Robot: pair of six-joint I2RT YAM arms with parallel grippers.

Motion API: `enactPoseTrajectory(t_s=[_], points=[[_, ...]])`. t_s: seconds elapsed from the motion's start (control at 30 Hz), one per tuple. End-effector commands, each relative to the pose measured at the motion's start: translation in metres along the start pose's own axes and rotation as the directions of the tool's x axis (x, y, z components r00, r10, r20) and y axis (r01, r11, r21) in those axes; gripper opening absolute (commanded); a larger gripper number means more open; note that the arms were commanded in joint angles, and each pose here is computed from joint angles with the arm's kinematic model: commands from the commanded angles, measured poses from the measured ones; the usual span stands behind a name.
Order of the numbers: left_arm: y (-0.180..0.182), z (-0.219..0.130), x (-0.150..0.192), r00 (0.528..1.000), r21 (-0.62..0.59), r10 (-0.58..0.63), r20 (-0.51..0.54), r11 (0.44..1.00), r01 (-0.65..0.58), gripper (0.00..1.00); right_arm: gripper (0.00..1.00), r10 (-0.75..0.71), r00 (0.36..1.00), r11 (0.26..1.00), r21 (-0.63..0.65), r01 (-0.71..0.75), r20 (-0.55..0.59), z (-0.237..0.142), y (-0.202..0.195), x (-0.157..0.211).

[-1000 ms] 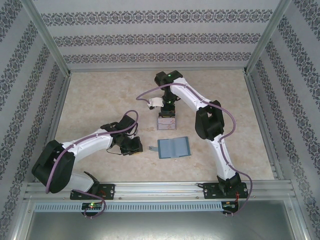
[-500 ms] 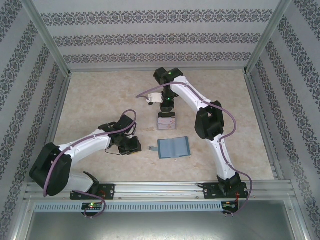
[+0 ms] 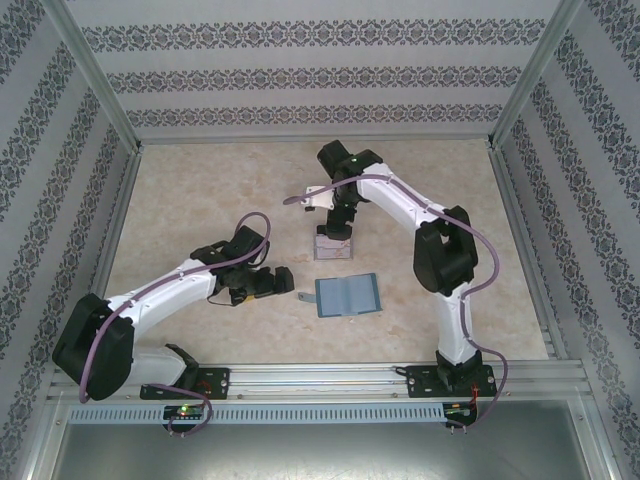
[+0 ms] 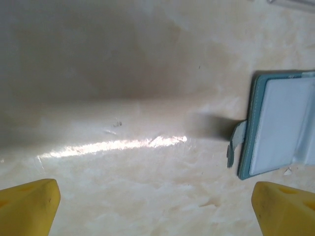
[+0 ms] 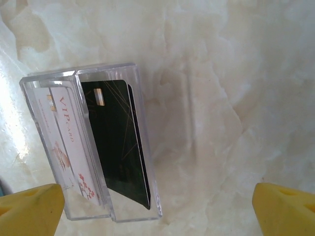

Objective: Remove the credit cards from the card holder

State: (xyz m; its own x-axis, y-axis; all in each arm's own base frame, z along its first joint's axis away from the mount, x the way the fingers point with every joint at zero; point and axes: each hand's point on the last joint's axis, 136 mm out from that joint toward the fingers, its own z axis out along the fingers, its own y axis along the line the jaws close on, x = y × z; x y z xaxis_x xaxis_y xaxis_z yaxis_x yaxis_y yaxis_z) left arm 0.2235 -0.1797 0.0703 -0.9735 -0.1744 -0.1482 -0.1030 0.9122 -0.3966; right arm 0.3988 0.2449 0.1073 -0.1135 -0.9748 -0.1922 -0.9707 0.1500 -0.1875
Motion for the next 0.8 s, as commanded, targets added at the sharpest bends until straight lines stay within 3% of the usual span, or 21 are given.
enactPoseTrajectory(t_s=[0.0,0.17,0.33,0.5,0.77], points=[[0.002,-0.011,-0.02,0.996,-0.031,0.036,0.078,0.999,-0.034,1.0,0.98,0.03,0.999,0.997,0.064,-0.032,0.043,-0.017,-0.007,0.0],[0.021,-0.018,-0.046,0.98,-0.133,0.061,0.192,0.99,-0.035,1.0,0.98,0.131,0.983,0.98,0.131,-0.148,0.129,-0.028,-0.011,0.006],[0.041,-0.027,-0.078,0.95,-0.235,0.103,0.296,0.971,-0.032,1.0,0.98,0.281,0.924,0.918,0.206,-0.338,0.261,-0.039,-0.017,0.014],[0.068,-0.051,-0.108,0.89,-0.378,0.204,0.407,0.925,-0.04,1.0,0.98,0.5,0.793,0.749,0.287,-0.598,0.347,-0.044,-0.031,0.052],[0.117,-0.085,-0.138,0.81,-0.617,0.35,0.47,0.787,0.017,1.0,0.98,0.624,0.608,0.469,0.387,-0.794,0.49,-0.048,-0.03,0.12]])
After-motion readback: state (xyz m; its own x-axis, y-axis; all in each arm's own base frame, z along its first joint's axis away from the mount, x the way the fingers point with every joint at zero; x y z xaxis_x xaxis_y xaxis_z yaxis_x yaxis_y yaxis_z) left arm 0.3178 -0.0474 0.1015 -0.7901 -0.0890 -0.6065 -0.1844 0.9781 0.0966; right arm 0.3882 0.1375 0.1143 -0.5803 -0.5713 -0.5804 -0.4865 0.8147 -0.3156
